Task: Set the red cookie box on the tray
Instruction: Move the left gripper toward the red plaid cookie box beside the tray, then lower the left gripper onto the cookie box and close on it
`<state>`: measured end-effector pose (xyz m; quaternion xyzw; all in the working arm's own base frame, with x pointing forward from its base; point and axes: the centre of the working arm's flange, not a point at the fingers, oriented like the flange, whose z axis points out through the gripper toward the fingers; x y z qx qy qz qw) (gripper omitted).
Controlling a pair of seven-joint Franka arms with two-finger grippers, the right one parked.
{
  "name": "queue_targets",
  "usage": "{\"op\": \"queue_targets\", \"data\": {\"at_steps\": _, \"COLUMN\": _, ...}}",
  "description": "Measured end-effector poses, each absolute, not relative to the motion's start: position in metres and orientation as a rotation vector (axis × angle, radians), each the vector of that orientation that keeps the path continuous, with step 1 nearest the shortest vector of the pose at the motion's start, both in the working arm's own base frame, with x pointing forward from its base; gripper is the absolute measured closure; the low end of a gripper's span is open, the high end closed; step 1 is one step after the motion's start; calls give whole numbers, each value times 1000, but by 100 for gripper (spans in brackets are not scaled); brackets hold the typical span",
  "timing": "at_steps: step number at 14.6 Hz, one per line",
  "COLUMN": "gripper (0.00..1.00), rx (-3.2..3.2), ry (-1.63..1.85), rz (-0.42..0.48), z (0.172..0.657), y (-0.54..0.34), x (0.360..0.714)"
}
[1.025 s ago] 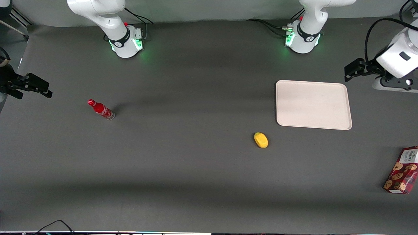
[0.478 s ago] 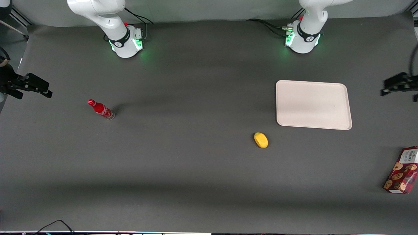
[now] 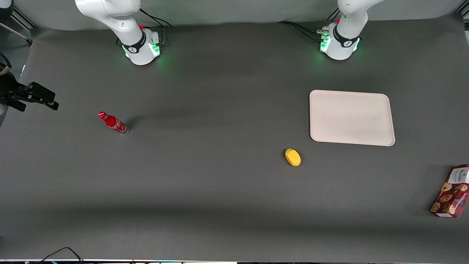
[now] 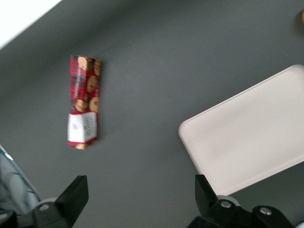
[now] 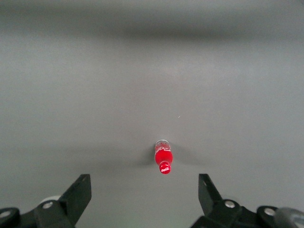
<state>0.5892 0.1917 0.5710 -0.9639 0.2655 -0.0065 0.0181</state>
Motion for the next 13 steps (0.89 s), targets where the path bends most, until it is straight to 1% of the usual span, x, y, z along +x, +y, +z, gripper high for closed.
{"op": "queue_targets", "data": {"at_steps": 2, "gripper": 0, "rx": -2881, "ry": 1004, "rz": -35, "z": 549, "y": 204, "x": 607}}
{"op": "queue_targets", "data": {"at_steps": 4, "gripper": 0, "rx": -2807, "ry": 1111, "rz": -86, "z": 528, "y": 214, "x": 623}}
{"op": "queue_targets", "data": {"at_steps": 8, "gripper": 0, "rx": -2761, "ry": 1161, "rz": -156, "z": 461, "y": 266, "x": 644}}
{"op": "queue_targets", "data": {"at_steps": 10, "gripper": 0, "rx": -2774, "ry": 1166, "rz": -166, "z": 420, "y": 280, "x": 653}}
{"op": "queue_targets", "data": {"at_steps": 13, "gripper": 0, "rx": -2779, "ry": 1168, "rz": -170, "z": 373, "y": 294, "x": 662}}
